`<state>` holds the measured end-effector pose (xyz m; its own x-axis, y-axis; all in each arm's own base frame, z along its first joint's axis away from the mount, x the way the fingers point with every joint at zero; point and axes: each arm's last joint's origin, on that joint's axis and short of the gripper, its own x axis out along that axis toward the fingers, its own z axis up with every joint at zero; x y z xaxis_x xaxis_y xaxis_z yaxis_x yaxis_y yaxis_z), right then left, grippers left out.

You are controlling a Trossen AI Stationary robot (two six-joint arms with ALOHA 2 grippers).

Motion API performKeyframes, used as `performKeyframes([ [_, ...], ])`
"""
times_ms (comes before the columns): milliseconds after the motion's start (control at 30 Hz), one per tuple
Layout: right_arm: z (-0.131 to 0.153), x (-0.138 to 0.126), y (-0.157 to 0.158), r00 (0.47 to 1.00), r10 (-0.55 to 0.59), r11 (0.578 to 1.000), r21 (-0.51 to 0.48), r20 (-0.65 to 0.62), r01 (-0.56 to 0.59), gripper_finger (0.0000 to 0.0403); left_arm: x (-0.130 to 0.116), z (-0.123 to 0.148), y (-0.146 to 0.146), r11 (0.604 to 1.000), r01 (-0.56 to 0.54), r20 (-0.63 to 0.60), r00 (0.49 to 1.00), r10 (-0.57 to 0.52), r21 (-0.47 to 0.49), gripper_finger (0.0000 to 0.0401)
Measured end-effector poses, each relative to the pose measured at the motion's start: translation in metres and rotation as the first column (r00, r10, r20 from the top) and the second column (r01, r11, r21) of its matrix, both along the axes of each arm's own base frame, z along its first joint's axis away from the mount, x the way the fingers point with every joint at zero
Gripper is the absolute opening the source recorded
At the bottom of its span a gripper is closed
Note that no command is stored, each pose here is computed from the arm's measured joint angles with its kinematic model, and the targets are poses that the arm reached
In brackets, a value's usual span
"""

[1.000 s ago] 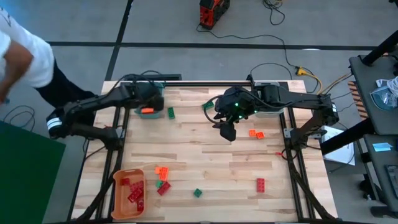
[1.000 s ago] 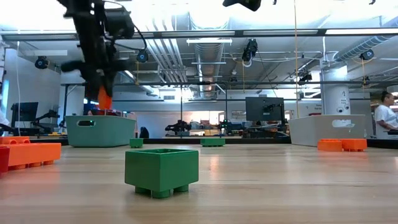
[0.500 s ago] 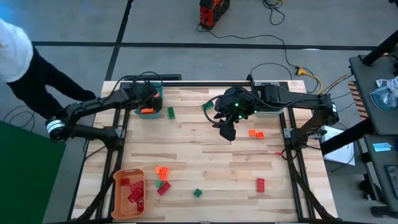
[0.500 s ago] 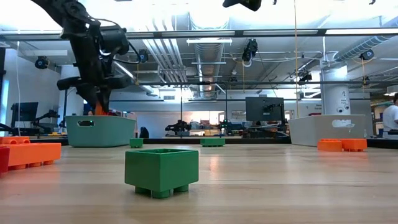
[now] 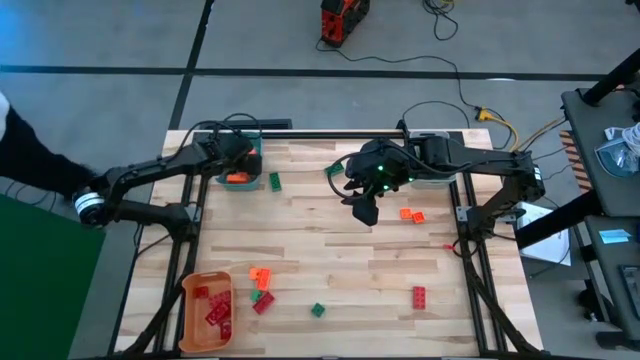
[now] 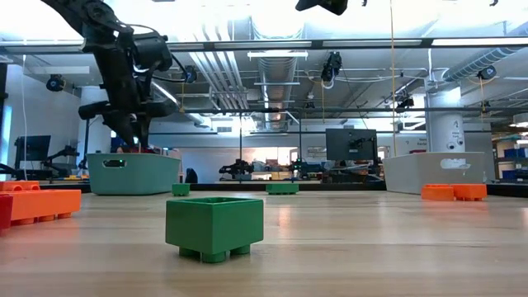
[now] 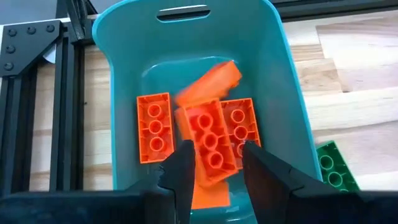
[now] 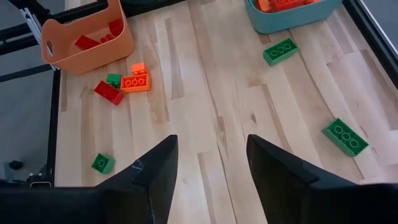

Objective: Sort blocks
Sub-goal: Put the bottom left orange game piece into the blue bin

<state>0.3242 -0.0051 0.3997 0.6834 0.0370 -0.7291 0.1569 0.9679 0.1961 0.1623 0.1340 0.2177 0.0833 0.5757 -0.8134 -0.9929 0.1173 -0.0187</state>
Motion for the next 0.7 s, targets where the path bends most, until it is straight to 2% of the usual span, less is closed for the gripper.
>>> performKeyframes([
  [300, 0.0, 0.0, 0.0, 1.0, -0.005, 1.0, 0.005, -0.001, 0.005, 0.018, -0.001, 0.011, -0.005, 1.0, 0.027, 0.04, 0.999, -0.027, -0.004, 0.0114],
  [533, -0.002, -0.002, 0.0, 1.0, 0.001, 1.0, -0.001, -0.024, -0.001, 0.0184, 0.011, 0.06, -0.029, 0.978, 0.191, 0.159, 0.966, -0.203, 0.087, 0.0114],
  [700, -0.002, -0.002, 0.0, 1.0, 0.008, 1.0, -0.009, -0.023, -0.008, 0.0176, 0.025, 0.086, -0.063, 0.923, 0.355, 0.227, 0.896, -0.381, 0.147, 0.0114],
])
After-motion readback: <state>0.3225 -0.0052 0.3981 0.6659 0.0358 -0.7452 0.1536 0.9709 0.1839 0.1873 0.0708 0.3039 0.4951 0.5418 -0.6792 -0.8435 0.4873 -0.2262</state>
